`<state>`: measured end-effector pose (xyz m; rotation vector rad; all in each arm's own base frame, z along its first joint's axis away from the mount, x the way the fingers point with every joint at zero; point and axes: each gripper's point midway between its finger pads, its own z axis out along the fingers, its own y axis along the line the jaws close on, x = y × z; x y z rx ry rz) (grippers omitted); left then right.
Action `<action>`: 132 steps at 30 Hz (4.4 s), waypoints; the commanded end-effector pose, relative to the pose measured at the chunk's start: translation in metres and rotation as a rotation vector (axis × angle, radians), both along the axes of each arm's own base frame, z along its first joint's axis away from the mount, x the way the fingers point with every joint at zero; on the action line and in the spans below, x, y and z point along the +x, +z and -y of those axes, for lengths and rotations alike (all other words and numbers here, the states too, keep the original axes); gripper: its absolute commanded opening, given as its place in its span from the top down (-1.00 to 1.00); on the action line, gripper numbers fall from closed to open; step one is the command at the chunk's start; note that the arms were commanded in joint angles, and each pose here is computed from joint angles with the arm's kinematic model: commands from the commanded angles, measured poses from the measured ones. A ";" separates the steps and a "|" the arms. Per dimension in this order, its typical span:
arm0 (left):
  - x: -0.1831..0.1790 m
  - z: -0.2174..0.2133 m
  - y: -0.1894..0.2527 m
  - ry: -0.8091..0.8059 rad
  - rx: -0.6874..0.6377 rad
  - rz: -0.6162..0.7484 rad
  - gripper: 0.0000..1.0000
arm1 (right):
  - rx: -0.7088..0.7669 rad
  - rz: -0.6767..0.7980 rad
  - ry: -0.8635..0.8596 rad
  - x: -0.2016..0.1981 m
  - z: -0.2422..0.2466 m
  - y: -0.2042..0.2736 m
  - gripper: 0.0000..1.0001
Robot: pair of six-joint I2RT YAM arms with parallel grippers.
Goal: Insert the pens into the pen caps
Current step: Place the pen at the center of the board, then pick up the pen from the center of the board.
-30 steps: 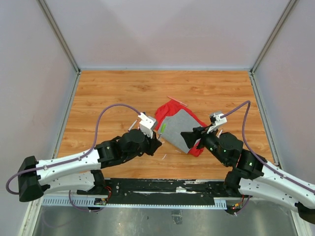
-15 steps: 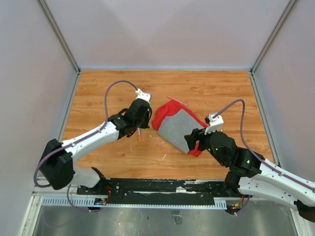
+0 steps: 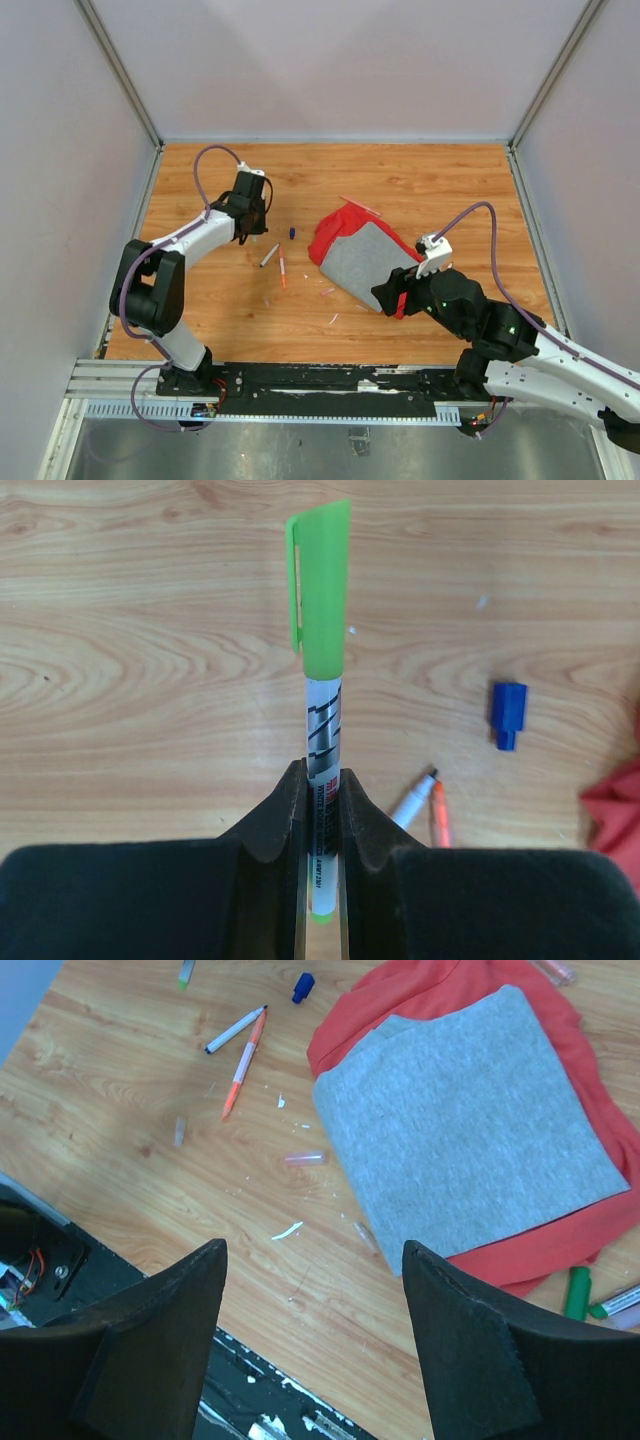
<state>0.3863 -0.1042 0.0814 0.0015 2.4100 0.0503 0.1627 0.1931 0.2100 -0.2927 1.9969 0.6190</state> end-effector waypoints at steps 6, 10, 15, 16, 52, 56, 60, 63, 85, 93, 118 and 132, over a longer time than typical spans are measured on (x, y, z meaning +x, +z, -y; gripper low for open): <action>0.034 -0.008 -0.019 -0.019 -0.031 -0.024 0.99 | 0.043 -0.046 0.049 -0.013 -0.006 0.004 -0.43; 0.037 -0.008 -0.031 -0.022 -0.024 -0.047 0.99 | 0.058 -0.053 0.045 -0.013 -0.007 0.004 -0.43; 0.035 -0.011 -0.046 -0.005 -0.011 -0.086 0.98 | 0.060 -0.057 0.043 -0.014 -0.007 0.003 -0.43; 0.035 -0.011 -0.047 0.000 -0.009 -0.090 0.95 | 0.061 -0.057 0.044 -0.014 -0.007 0.003 -0.43; 0.022 -0.017 -0.058 0.099 -0.021 -0.145 0.69 | 0.068 -0.033 -0.007 -0.014 0.013 -0.002 -0.45; 0.024 -0.016 -0.053 0.093 -0.026 -0.133 0.47 | 0.065 -0.031 -0.010 -0.014 0.014 -0.002 -0.45; 0.029 -0.015 -0.042 0.088 -0.031 -0.109 0.36 | 0.059 -0.031 -0.018 -0.013 0.015 -0.004 -0.46; 0.035 -0.010 -0.028 0.072 -0.052 -0.084 0.33 | 0.042 -0.026 -0.045 -0.009 0.018 -0.003 -0.46; -0.058 0.074 0.106 -0.222 -0.110 0.140 0.32 | -0.181 -0.320 -0.514 0.071 0.110 -0.077 -0.34; -0.102 0.058 0.113 -0.284 -0.099 0.160 0.32 | -0.170 -0.400 -0.683 0.106 0.148 -0.108 -0.23; -0.118 0.048 0.082 -0.291 -0.085 0.128 0.35 | -0.255 -0.577 -0.797 0.141 0.182 -0.166 0.24; -0.118 0.050 0.079 -0.304 -0.087 0.117 0.34 | -0.287 -0.602 -0.807 0.137 0.187 -0.177 0.30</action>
